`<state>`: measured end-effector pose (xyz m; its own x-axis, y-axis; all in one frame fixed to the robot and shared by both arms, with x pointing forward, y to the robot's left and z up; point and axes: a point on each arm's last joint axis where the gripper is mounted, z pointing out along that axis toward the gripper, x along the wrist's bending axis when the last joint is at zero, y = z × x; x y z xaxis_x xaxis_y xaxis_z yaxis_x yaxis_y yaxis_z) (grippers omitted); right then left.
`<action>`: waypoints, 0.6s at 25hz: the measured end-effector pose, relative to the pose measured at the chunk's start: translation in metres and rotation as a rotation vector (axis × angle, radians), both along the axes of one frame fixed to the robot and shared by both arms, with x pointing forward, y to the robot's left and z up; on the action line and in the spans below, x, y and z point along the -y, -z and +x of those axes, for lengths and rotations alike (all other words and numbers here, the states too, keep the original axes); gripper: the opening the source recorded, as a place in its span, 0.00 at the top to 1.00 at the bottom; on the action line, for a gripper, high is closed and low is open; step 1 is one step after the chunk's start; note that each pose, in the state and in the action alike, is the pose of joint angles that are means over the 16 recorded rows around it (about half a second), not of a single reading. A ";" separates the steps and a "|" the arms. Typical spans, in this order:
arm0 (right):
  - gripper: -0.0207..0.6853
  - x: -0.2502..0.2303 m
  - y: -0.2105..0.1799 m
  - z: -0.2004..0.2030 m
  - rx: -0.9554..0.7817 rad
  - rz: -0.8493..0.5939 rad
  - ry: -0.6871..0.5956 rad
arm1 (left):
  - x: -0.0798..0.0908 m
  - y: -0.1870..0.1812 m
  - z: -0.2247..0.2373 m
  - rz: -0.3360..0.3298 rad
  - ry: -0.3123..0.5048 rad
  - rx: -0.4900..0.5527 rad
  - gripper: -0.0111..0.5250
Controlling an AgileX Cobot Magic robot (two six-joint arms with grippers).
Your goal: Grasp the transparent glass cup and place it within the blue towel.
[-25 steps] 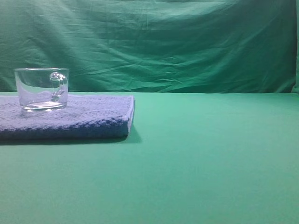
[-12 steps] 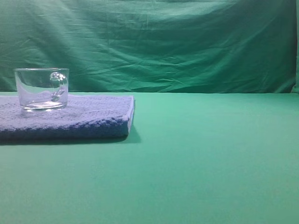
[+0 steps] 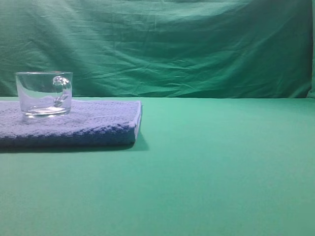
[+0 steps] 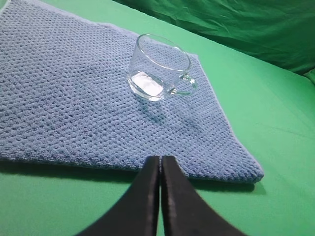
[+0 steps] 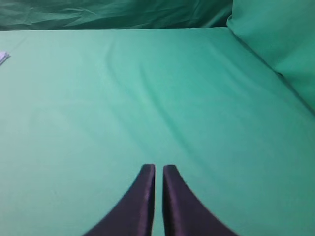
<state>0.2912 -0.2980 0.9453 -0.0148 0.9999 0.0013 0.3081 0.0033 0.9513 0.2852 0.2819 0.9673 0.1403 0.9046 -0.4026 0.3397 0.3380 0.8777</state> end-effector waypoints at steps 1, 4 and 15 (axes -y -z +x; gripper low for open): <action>0.90 0.000 0.000 0.000 0.000 0.000 0.000 | 0.000 0.000 0.000 0.000 0.000 0.000 0.98; 0.90 0.000 0.000 0.000 0.000 0.000 0.000 | 0.000 0.000 0.000 0.000 0.000 0.000 0.98; 0.90 0.000 0.000 0.000 0.000 0.000 0.000 | 0.000 0.000 0.000 0.000 0.000 0.000 0.98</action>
